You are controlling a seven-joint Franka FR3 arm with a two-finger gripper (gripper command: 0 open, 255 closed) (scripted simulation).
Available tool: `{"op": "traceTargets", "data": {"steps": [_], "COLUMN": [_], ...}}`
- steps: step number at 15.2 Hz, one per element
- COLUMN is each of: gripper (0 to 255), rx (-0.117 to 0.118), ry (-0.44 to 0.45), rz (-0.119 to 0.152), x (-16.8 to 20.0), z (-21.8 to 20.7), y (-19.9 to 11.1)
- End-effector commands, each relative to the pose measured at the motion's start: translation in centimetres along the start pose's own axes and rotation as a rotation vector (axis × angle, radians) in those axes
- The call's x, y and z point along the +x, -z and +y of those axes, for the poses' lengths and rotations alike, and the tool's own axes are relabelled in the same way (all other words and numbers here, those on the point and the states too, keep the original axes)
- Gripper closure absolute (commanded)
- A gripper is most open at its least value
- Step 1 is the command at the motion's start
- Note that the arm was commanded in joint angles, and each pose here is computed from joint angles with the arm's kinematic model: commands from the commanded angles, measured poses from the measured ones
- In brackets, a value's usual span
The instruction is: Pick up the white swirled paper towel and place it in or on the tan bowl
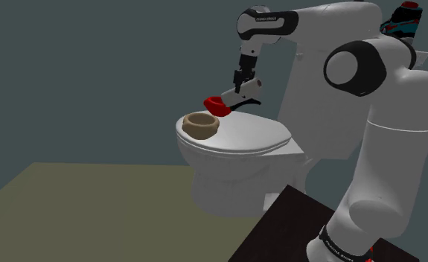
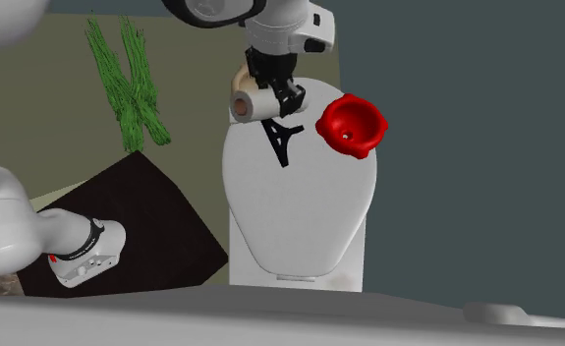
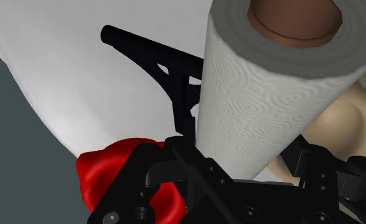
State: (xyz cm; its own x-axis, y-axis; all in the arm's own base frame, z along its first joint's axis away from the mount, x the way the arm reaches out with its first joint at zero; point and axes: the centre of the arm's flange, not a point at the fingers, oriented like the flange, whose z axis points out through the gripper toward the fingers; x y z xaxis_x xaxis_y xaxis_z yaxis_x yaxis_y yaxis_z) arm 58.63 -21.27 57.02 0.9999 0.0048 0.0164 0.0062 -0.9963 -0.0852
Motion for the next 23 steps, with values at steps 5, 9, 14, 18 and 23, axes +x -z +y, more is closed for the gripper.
{"op": "traceTargets", "data": {"steps": [5, 9, 14, 18, 23], "gripper": [255, 255, 255, 255, 255], "rx": [0.000, 0.000, 0.000, 0.000, 0.000], "ry": [-0.001, -0.001, -0.001, -0.001, -0.001], "rz": [0.001, 0.001, 0.001, 0.001, 0.001], "x": [3.3, 5.5, 8.1, 8.0, 8.0], "z": [-7.4, -12.1, -17.7, -17.5, -17.3], "y": [-0.9, -1.4, -2.0, -4.1, -6.7]}}
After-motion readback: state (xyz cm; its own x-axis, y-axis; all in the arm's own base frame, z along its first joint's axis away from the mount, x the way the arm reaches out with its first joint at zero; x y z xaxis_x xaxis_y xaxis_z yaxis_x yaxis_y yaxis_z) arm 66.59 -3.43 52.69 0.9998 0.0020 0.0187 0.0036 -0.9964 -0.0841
